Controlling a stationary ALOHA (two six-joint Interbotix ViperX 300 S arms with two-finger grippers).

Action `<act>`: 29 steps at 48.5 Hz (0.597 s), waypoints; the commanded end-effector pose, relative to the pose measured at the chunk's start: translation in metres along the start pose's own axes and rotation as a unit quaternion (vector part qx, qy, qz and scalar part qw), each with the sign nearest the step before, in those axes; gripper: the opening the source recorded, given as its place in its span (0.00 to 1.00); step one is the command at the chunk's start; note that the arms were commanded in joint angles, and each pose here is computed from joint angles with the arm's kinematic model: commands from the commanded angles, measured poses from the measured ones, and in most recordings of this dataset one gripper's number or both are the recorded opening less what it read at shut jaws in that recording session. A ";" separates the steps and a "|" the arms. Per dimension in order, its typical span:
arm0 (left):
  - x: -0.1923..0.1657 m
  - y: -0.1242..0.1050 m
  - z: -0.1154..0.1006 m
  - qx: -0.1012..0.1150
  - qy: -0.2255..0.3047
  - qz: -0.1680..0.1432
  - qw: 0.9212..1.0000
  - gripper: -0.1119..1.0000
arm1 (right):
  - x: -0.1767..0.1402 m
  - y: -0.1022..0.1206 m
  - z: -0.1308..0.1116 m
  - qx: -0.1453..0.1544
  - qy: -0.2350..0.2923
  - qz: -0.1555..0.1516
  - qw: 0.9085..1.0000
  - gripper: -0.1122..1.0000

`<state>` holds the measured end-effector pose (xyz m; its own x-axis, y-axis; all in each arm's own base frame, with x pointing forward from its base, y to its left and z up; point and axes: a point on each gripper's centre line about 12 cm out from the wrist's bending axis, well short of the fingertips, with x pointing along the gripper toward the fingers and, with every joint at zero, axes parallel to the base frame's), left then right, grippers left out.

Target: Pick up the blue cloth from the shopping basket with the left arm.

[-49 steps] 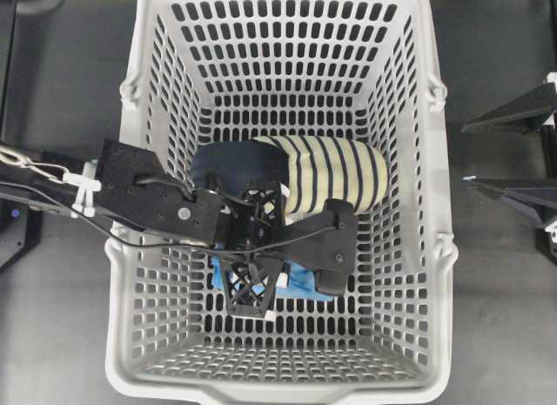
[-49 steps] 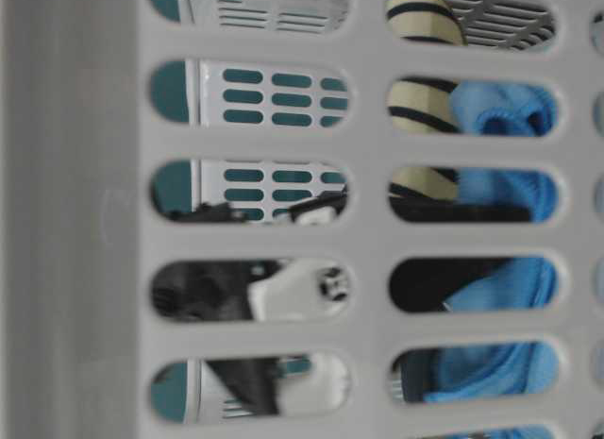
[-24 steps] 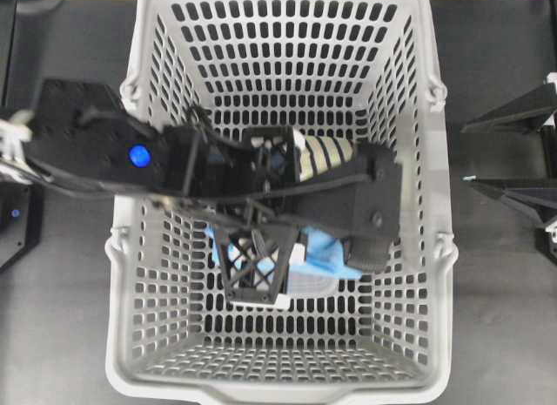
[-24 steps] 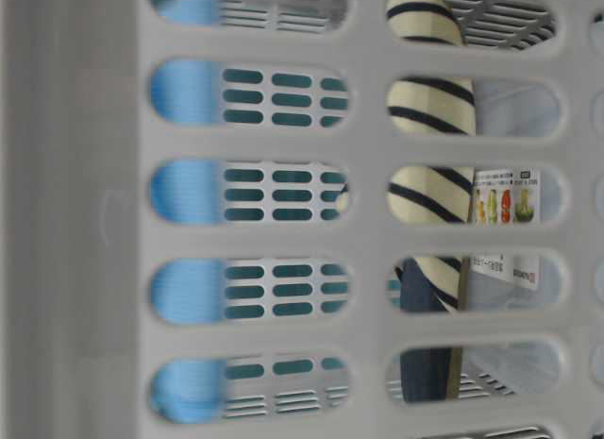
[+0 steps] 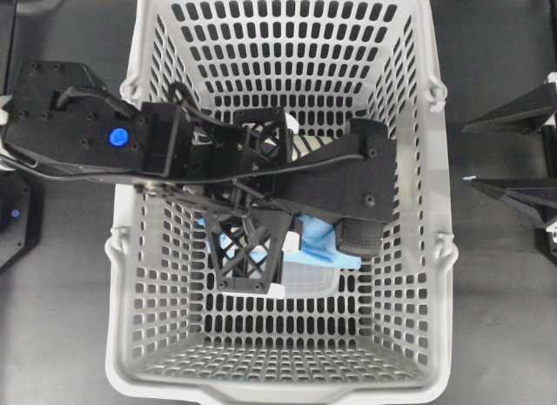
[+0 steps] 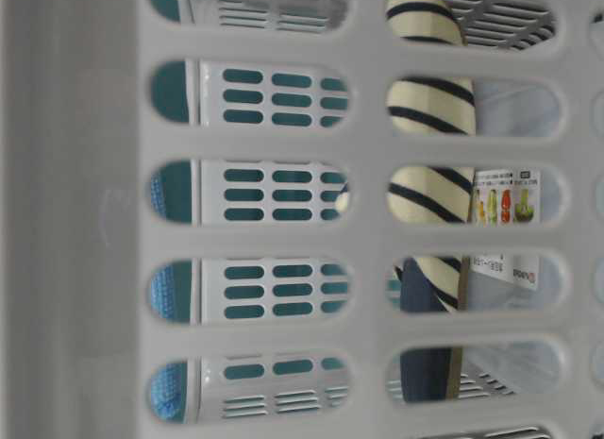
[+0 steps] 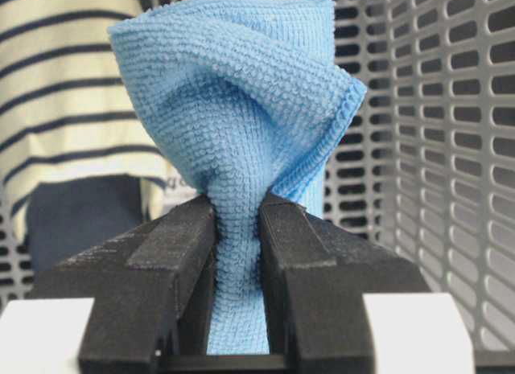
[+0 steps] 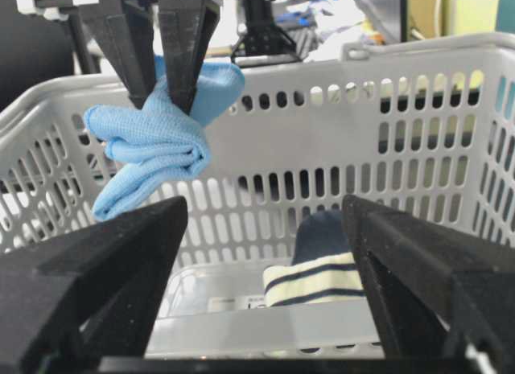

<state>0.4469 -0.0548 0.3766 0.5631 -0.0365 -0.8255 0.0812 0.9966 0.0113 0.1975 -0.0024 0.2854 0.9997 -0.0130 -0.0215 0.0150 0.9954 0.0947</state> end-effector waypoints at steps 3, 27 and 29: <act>-0.023 0.001 0.004 0.001 -0.027 0.001 1.000 0.22 | 0.001 0.000 0.003 0.002 -0.005 -0.001 1.000 0.78; -0.020 0.000 0.004 0.001 -0.024 0.001 1.000 0.22 | 0.001 0.000 0.002 0.002 -0.003 0.000 1.000 0.78; -0.020 0.000 0.004 0.001 -0.024 0.001 1.000 0.22 | 0.001 0.000 0.002 0.002 -0.004 -0.001 1.000 0.78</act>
<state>0.4469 -0.0546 0.3761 0.5621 -0.0350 -0.8264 0.0810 0.9966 0.0129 0.1974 -0.0024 0.2848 0.9996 -0.0130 -0.0230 0.0152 0.9954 0.0947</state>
